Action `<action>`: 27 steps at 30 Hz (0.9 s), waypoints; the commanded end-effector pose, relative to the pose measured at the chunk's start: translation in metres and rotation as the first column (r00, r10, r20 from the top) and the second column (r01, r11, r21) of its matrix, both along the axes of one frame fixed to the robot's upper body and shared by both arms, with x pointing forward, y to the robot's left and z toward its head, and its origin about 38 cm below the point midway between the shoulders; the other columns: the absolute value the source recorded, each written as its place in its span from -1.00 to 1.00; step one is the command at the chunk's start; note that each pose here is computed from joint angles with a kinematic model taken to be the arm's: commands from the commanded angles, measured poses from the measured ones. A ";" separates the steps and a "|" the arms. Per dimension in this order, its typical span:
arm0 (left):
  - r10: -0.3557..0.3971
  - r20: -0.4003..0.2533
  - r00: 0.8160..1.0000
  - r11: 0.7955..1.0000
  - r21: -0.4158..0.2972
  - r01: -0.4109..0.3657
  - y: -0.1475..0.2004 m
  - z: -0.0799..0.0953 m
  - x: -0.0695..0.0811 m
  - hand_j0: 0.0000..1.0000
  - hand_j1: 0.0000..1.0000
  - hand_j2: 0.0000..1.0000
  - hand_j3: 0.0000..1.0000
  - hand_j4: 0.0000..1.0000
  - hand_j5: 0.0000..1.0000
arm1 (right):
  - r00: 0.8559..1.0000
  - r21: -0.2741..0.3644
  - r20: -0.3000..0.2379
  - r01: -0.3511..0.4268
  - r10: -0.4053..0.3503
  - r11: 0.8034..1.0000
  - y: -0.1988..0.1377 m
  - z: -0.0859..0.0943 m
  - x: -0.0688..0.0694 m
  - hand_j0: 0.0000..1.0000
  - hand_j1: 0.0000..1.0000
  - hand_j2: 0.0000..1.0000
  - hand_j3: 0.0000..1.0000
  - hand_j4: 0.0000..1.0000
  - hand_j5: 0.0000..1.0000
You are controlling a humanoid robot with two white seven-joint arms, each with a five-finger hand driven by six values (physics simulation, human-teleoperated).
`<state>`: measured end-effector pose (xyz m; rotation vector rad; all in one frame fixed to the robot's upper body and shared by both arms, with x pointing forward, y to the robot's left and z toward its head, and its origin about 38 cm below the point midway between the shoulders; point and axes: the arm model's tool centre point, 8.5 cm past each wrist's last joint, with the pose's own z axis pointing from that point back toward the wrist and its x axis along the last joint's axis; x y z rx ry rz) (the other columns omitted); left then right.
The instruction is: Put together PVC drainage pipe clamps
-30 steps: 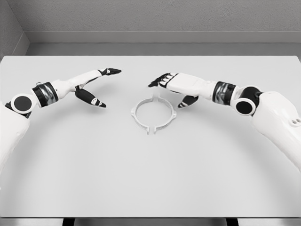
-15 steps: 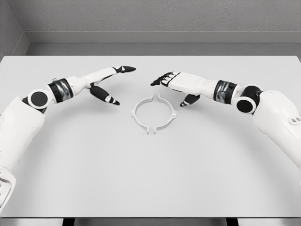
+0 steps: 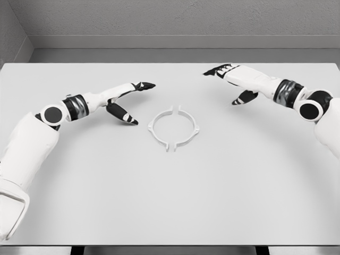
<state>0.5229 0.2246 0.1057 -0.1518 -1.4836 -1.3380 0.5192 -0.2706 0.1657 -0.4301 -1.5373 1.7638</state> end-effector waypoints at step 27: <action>-0.037 -0.004 0.999 0.999 -0.016 0.037 -0.026 -0.003 -0.002 1.00 1.00 1.00 1.00 1.00 1.00 | 0.999 -0.038 -0.030 0.025 -0.026 0.999 -0.023 0.022 0.003 1.00 1.00 1.00 1.00 1.00 1.00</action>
